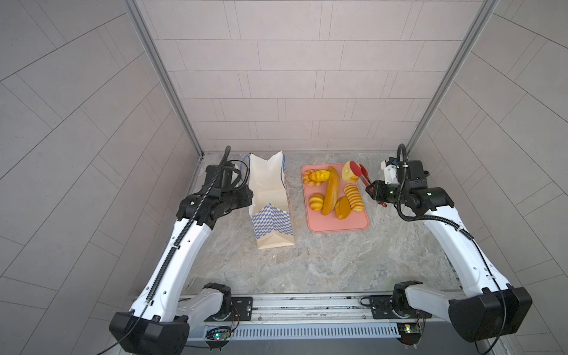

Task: Place the fake bread into the paper bag
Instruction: 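Lift the clamped bread with the tongs and carry it over the bag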

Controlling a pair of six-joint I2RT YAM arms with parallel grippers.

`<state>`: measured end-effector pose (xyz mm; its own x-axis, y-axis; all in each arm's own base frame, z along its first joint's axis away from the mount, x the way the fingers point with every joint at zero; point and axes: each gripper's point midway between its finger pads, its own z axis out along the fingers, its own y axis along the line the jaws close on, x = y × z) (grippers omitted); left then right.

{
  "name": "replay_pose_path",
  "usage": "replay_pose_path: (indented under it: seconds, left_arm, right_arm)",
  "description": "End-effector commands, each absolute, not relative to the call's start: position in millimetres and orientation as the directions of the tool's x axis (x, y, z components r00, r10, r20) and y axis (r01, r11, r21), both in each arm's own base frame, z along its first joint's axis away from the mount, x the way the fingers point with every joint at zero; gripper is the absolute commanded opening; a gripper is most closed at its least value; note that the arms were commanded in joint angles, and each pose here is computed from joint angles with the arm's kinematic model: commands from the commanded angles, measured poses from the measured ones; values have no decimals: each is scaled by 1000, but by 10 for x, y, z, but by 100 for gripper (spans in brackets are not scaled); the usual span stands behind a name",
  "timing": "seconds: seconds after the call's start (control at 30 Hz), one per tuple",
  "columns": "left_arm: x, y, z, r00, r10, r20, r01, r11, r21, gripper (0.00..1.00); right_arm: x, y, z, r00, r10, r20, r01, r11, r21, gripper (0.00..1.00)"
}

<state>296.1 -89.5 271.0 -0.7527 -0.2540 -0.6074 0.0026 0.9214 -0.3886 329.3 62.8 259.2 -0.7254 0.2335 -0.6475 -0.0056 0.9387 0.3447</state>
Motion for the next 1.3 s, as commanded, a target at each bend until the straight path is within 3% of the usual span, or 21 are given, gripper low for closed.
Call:
replay_pose_path:
  seconds: [0.0,0.37,1.27]
  left_arm:
    - [2928,-889,2855,-732,-255,-632,17,921,-390,31]
    - [2920,-902,2869,-730,-261,-632,20,916,-401,16]
    - [2929,-924,2831,-728,-282,-625,14,906,-424,14]
  right_arm:
    - [3272,628,2932,-661,258,-705,-27,930,366,34]
    - [3114,850,3594,-568,283,-773,-158,884,440,35]
    - [2555,1855,4812,-423,293,-858,-596,623,506,35]
